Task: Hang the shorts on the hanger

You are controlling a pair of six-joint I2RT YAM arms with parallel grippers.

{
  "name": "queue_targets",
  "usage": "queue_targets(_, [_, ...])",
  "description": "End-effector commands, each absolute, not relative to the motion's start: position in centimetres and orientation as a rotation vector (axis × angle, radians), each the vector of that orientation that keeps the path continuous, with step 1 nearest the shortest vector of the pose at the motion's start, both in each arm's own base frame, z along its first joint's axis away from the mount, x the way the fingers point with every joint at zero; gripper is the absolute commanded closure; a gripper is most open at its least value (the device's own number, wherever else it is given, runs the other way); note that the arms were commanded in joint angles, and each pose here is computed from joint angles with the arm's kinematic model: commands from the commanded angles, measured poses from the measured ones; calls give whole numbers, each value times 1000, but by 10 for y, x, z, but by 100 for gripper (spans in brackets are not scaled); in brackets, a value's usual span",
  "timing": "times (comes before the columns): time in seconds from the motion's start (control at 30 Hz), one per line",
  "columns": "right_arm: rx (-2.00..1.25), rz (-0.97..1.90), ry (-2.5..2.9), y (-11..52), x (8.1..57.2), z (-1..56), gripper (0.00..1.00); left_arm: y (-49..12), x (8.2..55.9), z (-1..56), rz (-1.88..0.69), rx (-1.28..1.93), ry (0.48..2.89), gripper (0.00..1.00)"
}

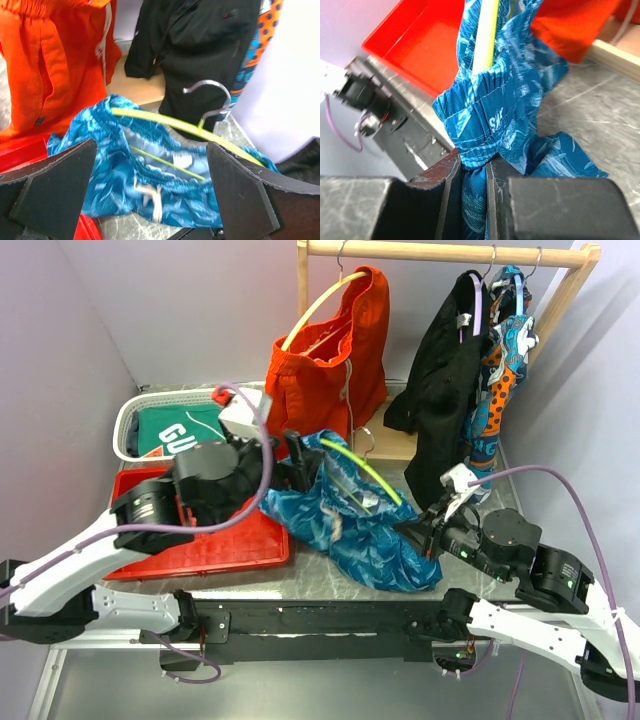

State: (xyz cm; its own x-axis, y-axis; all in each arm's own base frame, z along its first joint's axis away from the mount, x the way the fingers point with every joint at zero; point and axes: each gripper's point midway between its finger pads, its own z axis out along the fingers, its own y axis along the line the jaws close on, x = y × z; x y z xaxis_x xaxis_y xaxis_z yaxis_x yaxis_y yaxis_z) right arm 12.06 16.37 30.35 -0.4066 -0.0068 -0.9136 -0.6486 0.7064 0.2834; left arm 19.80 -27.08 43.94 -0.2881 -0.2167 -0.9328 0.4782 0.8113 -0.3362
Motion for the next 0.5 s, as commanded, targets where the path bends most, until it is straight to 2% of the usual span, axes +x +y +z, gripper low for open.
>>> queue_targets(0.0, [-301, 741, 1791, 151, 142, 340, 100, -265, 193, 459, -742, 207, 1658, 4])
queue_targets(0.27, [149, 555, 1740, 83, 167, 401, 100, -257, 193, 463, -754, 158, 1653, 3])
queue_targets(0.47, [248, 540, 1659, 79, 180, 448, 100, -250, 200, 457, -704, 101, 1675, 3])
